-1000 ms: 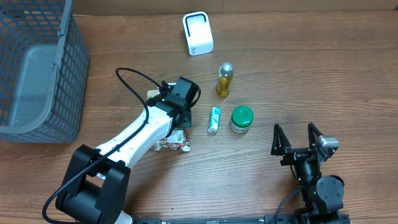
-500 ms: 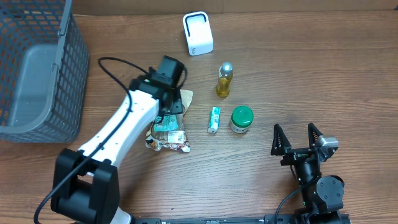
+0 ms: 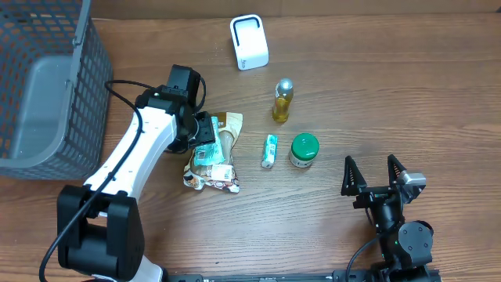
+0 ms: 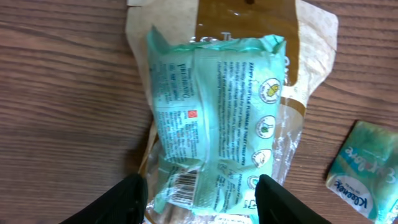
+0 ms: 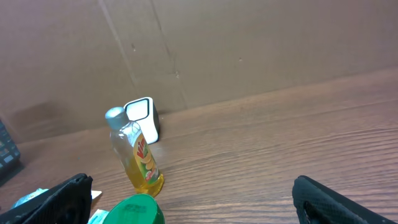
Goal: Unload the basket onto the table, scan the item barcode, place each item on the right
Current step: 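Lift the snack bag out and carry it toward the table center, then lower the bag onto the table and pull the green pack away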
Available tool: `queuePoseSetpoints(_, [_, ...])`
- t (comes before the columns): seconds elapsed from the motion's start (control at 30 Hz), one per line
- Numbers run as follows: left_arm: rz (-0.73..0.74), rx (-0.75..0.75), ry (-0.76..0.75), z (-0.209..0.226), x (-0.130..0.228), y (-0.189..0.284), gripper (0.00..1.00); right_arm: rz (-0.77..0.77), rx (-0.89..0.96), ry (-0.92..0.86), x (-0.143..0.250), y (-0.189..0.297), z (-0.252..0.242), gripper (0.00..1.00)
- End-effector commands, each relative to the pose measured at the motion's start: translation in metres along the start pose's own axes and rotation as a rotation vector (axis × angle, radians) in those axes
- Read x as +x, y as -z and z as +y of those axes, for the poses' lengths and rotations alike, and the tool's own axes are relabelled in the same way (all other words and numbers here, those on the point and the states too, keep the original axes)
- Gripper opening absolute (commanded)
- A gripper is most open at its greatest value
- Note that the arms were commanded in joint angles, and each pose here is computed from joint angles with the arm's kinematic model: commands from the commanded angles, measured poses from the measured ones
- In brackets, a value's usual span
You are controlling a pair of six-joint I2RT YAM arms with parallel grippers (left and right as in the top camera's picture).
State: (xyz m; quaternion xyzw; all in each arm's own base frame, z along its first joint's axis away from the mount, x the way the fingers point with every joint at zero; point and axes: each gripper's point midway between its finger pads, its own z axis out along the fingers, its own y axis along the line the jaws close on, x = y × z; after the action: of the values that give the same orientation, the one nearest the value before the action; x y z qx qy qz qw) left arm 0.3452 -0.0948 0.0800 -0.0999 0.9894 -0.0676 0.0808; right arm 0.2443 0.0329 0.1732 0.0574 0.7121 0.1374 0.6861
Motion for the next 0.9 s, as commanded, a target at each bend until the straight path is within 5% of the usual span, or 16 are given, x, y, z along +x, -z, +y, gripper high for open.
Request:
queuePoseSetpoints(0.0, [0.022, 0.015, -0.018, -0.001, 0.004, -0.007, 0.57, -0.002, -0.002, 0.005, 0.002, 0.0, -0.001, 1.0])
queuePoseSetpoints(0.73, [-0.023, 0.046, -0.033, 0.004, 0.018, -0.053, 0.63, -0.002, -0.002, 0.005, 0.002, 0.0, -0.001, 1.0])
queuePoseSetpoints(0.87, [-0.025, 0.049, -0.036, 0.003, 0.018, -0.054, 0.52, -0.002, -0.002, 0.005, 0.002, 0.0, -0.001, 1.0])
